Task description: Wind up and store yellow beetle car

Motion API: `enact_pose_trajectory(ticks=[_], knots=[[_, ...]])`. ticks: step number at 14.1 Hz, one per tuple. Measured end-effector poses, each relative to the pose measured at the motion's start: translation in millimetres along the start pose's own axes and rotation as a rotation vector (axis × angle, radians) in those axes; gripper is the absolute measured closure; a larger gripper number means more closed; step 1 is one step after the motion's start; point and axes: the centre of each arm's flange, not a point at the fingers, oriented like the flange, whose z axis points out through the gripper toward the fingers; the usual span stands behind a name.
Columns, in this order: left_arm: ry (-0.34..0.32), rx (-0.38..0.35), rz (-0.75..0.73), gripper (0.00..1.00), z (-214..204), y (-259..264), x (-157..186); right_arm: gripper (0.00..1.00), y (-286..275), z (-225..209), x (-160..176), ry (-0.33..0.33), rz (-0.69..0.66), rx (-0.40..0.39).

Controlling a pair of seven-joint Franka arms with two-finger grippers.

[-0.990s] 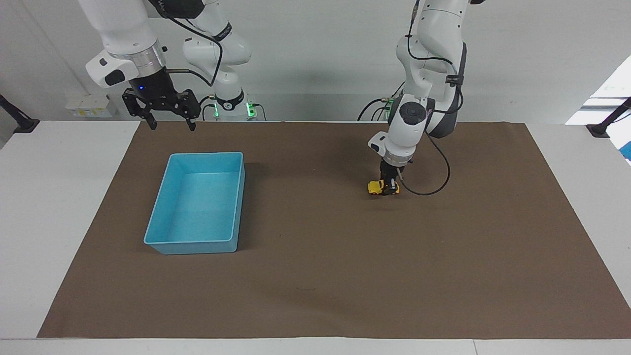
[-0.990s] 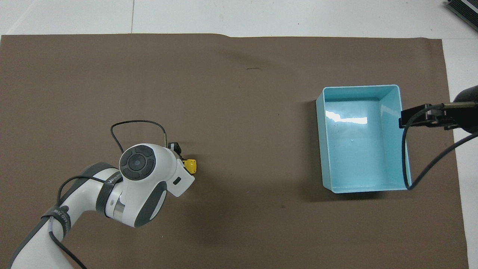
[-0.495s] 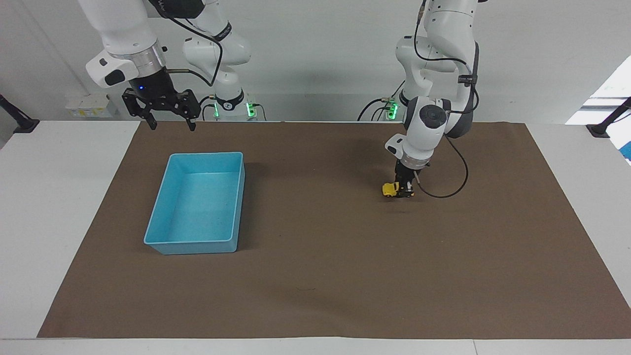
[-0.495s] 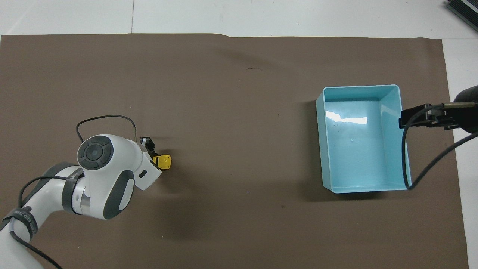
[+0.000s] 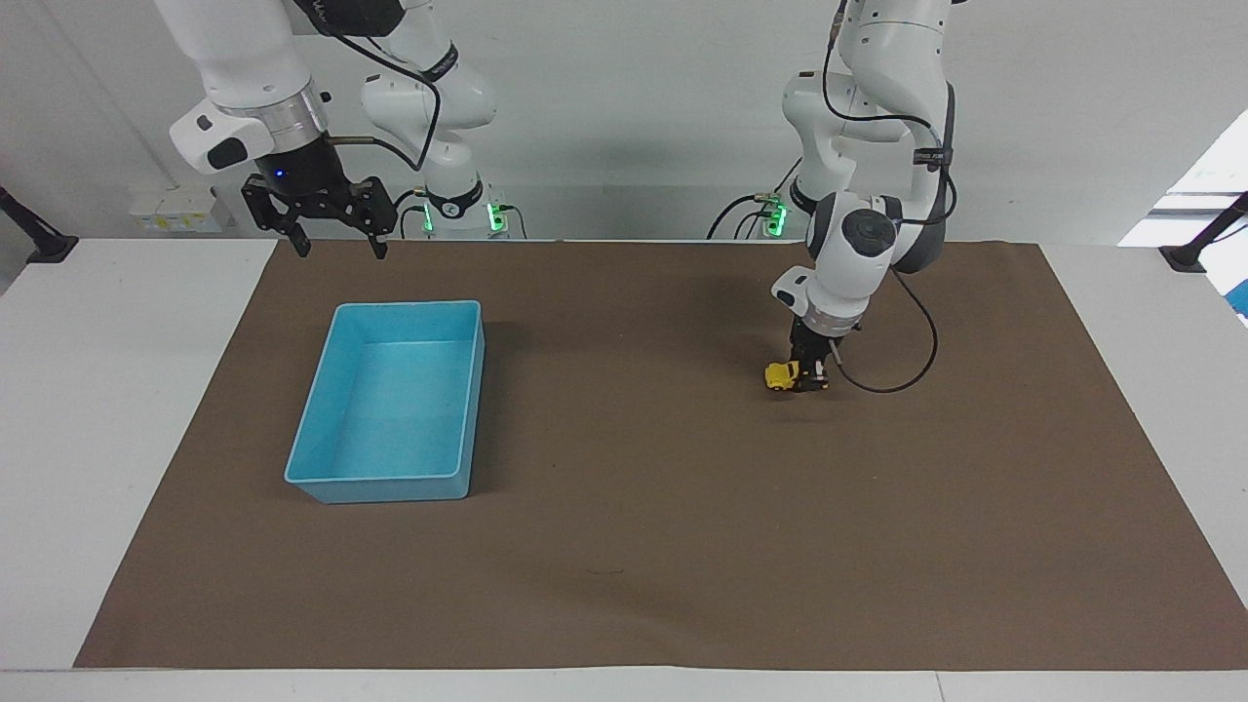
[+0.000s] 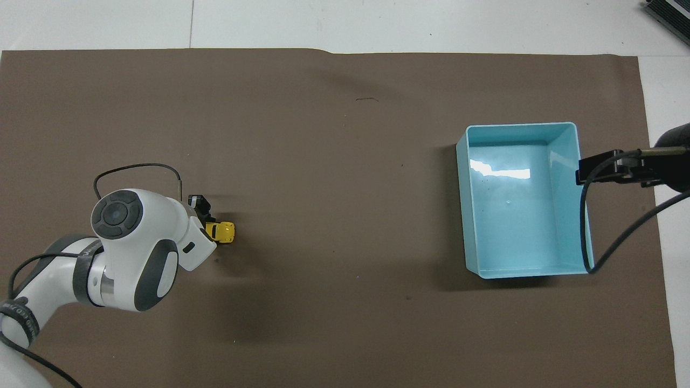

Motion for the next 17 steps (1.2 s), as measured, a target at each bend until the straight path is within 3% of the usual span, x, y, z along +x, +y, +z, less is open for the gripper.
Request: enact_pose_trajectory(ticks=[3,4,10,17], knots=[[0.000,-0.026,-0.028,0.02,-27,-11,7,0.00,0,0,0,0.000,0.000,0.000],[0.003,-0.024,-0.051,0.00,-48,-17,11,0.00,0,0,0,0.000,0.000,0.000],[0.039,0.059,-0.296,0.00,-138,-37,16,0.00,0,0,0,0.000,0.000,0.000],[0.077,0.077,-0.954,0.00,-199,-56,-13,0.00,0,0,0,0.000,0.000,0.000]])
